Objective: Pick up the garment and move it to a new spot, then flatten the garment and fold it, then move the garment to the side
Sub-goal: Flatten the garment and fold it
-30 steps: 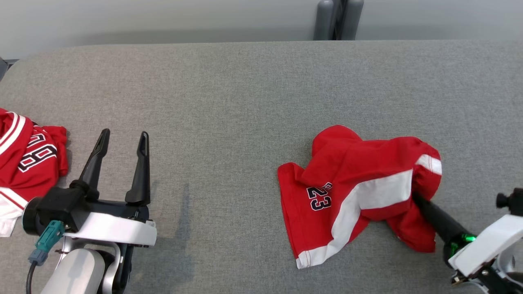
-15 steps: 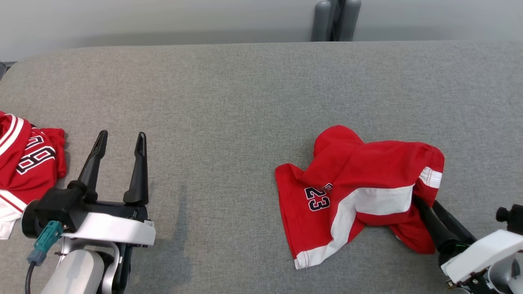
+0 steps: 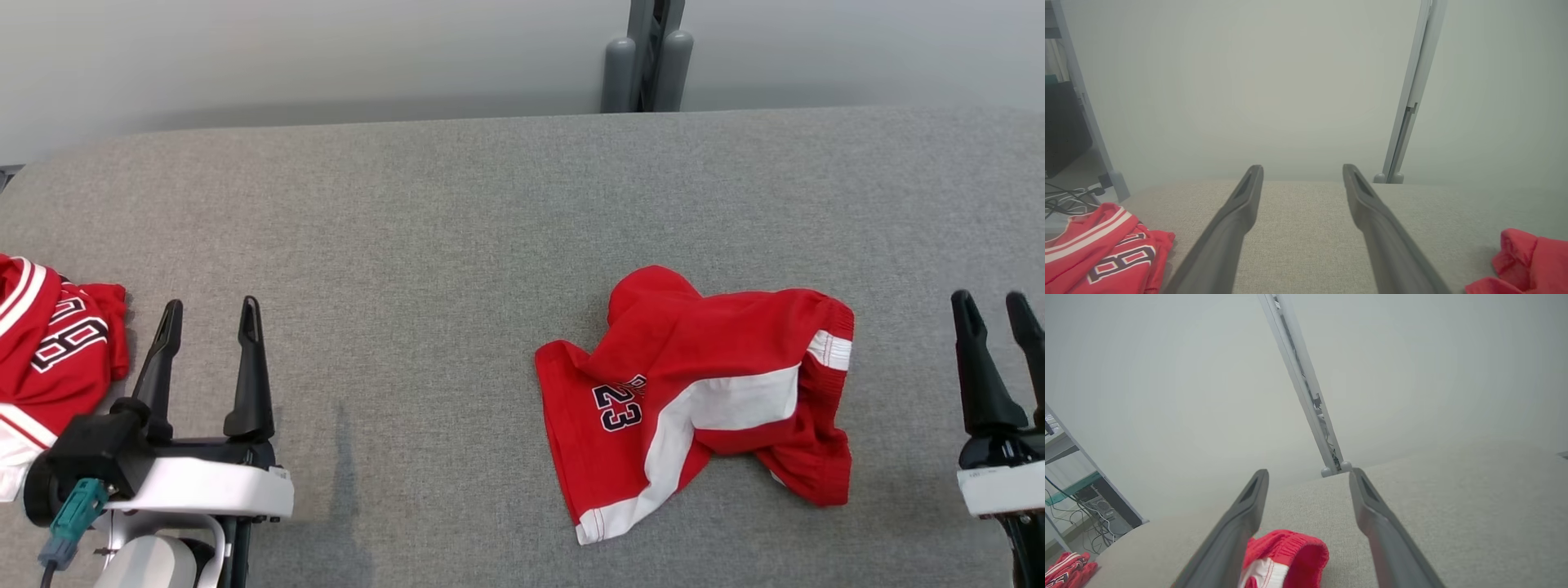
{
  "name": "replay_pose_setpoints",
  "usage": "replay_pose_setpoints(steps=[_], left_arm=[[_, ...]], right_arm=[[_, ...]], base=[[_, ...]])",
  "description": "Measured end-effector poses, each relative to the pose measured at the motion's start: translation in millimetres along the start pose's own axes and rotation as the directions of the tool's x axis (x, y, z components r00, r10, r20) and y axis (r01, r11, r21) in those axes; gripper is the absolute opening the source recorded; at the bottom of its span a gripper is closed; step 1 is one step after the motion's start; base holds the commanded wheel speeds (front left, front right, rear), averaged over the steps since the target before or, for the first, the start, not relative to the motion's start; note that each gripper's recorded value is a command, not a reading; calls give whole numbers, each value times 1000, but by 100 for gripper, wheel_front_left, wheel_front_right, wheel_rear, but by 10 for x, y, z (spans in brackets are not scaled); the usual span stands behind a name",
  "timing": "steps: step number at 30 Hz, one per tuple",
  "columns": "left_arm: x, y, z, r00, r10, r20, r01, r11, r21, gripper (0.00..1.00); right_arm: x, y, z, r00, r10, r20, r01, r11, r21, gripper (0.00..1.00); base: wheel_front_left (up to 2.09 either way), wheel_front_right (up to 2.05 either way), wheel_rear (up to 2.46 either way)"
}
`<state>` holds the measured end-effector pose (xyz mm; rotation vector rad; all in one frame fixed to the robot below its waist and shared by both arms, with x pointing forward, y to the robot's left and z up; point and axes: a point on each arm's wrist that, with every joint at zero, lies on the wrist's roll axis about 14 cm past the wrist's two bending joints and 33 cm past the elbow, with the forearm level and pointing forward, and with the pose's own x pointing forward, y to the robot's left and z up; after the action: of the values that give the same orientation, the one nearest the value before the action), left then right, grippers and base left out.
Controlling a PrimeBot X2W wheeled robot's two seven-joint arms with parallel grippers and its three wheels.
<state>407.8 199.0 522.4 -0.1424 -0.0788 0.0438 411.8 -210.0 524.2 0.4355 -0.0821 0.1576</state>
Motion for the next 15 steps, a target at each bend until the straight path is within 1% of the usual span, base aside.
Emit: replay_pose_setpoints(steps=[2, 3, 4, 5, 6, 9, 11, 12, 15], left_arm=[[-24, -3, 15, 1000, 4, 6, -4, 1000, -3, 100], [-24, -3, 15, 1000, 4, 6, -4, 1000, -3, 100], [-27, -2, 29, 1000, 6, 10, -6, 1000, -3, 100], [-34, -11, 41, 1000, 4, 13, -4, 1000, -5, 100], [-50, -20, 42, 1000, 1, 13, -1, 1000, -6, 100], [-126, -14, -4, 1000, 2, -4, -2, 1000, 13, 100], [-154, -25, -14, 1000, -4, -7, 4, 1000, 22, 100], [-163, -29, -15, 1000, -6, -9, 6, 1000, 26, 100], [-203, -18, -39, 1000, -4, -20, 4, 999, 35, 100]], right_arm=[[29, 52, 85, 999, 9, 37, -6, 997, -77, 100], [29, 52, 85, 999, 9, 37, -6, 997, -77, 100], [39, 92, 96, 999, 13, 43, -9, 995, -102, 100], [54, 140, 85, 999, 17, 40, -12, 993, -114, 100], [58, 187, 62, 999, 27, 28, -22, 987, -156, 100], [58, 255, 27, 1000, 30, 10, -27, 971, -236, 100], [59, 304, -8, 1000, 29, 0, -28, 969, -246, 100], [59, 317, -31, 999, 31, -12, -33, 960, -276, 100], [52, 359, -54, 999, 30, -21, -35, 957, -288, 100]], base=[[0, 0, 0], [0, 0, 0], [0, 0, 0], [0, 0, 0], [0, 0, 0], [0, 0, 0], [0, 0, 0], [0, 0, 0], [0, 0, 0]])
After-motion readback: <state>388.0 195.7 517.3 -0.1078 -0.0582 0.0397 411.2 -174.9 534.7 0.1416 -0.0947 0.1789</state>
